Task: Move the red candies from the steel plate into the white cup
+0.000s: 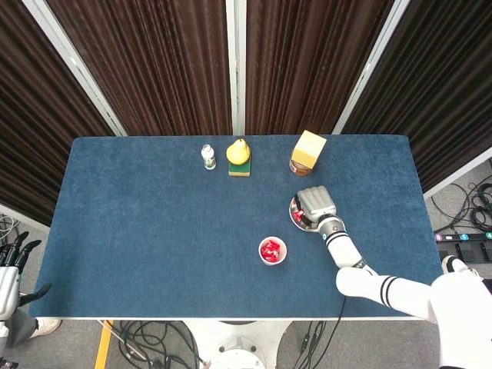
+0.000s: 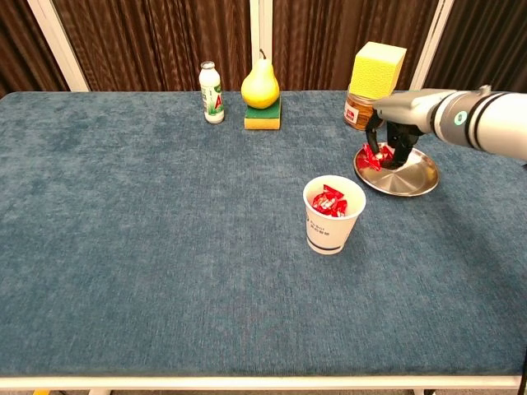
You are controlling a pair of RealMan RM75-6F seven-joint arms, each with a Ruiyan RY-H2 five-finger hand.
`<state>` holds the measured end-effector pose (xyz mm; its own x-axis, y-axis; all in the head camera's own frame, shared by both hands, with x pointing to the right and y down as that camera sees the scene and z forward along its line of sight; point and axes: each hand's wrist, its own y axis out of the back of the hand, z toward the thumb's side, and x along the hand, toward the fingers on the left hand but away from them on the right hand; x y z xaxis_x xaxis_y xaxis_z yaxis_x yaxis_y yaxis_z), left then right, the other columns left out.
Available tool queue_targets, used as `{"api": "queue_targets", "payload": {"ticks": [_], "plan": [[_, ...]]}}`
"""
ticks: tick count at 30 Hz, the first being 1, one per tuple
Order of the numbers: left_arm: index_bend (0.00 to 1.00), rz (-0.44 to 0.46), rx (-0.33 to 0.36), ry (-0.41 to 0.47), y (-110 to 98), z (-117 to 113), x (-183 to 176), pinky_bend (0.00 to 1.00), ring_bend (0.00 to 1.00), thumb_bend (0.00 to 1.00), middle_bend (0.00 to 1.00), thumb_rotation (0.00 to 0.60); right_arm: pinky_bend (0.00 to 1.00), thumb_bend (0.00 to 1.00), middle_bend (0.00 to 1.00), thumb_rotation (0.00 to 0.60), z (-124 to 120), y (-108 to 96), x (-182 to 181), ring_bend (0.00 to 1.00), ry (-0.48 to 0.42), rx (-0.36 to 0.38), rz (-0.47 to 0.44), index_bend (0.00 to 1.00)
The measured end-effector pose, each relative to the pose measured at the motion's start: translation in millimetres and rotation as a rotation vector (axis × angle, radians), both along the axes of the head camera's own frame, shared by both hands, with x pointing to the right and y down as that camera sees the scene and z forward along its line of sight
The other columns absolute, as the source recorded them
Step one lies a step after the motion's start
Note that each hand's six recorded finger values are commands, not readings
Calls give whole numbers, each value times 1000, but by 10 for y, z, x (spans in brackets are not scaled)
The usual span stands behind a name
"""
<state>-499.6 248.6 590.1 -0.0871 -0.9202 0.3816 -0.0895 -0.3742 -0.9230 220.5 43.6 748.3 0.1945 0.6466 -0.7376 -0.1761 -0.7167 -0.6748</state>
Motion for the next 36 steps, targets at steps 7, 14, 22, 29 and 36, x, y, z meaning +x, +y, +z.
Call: {"api": "queue_targets", "payload": {"ticks": [7, 14, 22, 29, 36], "plan": [[233, 15, 6, 0, -23, -23, 48, 161, 176, 95, 164, 600, 1000, 314, 947, 600, -636, 280, -362, 977, -254, -18, -69, 580], [233, 9, 5, -2, 0, -40, 42, 161, 176, 96, 163, 600, 1000, 313, 947, 600, -842, 401, -534, 977, -341, -26, -140, 562], [233, 1, 2, -2, 22, -24, 20, 161, 176, 96, 163, 600, 1000, 310, 947, 600, -630, 504, -589, 975, -296, -58, -163, 533], [233, 3, 3, 1, 14, -9, 19, 161, 176, 95, 163, 600, 1000, 308, 947, 600, -638, 555, -587, 973, -296, -64, -175, 482], [233, 3, 1, 1, 14, 2, 20, 161, 176, 96, 163, 600, 1000, 308, 947, 600, -632, 620, -576, 972, -296, -88, -189, 408]]}}
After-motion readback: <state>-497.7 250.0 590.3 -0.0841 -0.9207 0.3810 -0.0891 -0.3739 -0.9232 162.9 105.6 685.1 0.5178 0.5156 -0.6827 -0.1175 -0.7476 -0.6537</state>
